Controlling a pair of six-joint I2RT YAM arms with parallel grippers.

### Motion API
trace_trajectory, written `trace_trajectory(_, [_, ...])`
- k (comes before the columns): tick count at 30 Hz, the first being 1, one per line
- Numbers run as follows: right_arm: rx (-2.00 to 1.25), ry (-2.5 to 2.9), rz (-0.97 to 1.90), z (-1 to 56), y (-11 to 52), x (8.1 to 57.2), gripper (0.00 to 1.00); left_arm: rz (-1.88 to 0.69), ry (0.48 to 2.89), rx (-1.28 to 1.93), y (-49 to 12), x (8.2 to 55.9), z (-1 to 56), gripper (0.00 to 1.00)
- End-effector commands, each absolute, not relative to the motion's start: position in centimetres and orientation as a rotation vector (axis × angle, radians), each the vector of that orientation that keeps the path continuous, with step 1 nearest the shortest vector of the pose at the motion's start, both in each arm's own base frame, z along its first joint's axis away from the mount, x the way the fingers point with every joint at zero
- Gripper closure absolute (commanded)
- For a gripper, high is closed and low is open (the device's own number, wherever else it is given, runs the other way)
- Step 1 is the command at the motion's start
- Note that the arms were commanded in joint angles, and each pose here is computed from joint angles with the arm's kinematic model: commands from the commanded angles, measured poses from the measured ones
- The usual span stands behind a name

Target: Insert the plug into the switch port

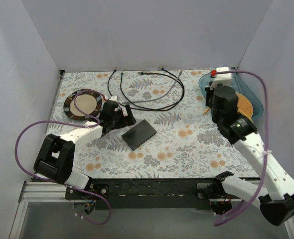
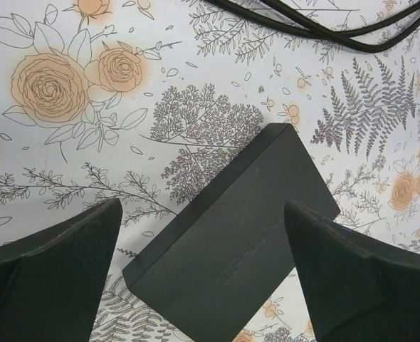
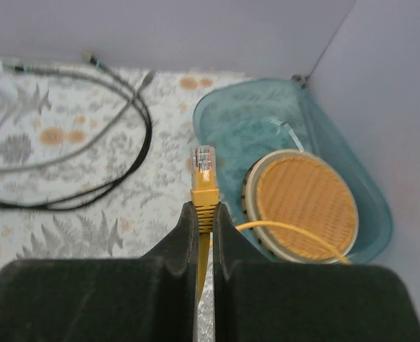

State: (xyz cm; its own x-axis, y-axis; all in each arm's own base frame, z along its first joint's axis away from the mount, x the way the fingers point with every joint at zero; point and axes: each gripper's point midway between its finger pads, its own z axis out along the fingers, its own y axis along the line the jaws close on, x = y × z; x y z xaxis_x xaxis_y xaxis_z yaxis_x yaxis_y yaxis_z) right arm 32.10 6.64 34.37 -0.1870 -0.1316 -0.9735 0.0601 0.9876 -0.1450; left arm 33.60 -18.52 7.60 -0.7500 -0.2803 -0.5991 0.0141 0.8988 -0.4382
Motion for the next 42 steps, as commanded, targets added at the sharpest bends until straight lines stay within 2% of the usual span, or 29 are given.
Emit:
trace_trajectory(1, [-0.373, 2.019, -0.063, 21.8, 12.4, 31.9, 0.99, -0.541, 2.314, -0.183, -18.2, 34.3, 9.3, 0.02])
trace_trajectory(3, [-0.469, 2.108, -0.026, 16.8, 14.3, 30.3, 0.99, -0.539, 2.321, -0.180, -18.2, 34.2, 9.1, 0.02])
trace_trajectory(6, [-0.584, 2.185, 0.021, 12.4, 17.3, 27.9, 0.99, -0.531, 2.326, -0.174, -18.1, 34.2, 8.9, 0.02])
trace_trajectory(14, [-0.796, 2.292, 0.350, 6.7, 24.8, 22.3, 0.99, -0.545, 2.333, -0.172, -18.5, 34.5, 8.1, 0.02])
trace_trajectory(19, [-0.822, 2.314, 0.542, 5.6, 27.8, 20.8, 0.99, -0.549, 2.352, -0.173, -18.7, 34.5, 7.1, 0.02])
trace_trajectory(27, [-0.862, 2.309, 0.698, 4.7, 31.3, 19.9, 0.99, -0.565, 2.360, -0.159, -18.9, 34.2, 6.4, 0.02])
trace_trajectory(42, [-0.835, 2.312, 0.659, 3.9, 34.5, 23.1, 0.99, -0.604, 2.417, -0.160, -18.9, 32.2, 4.5, 0.02])
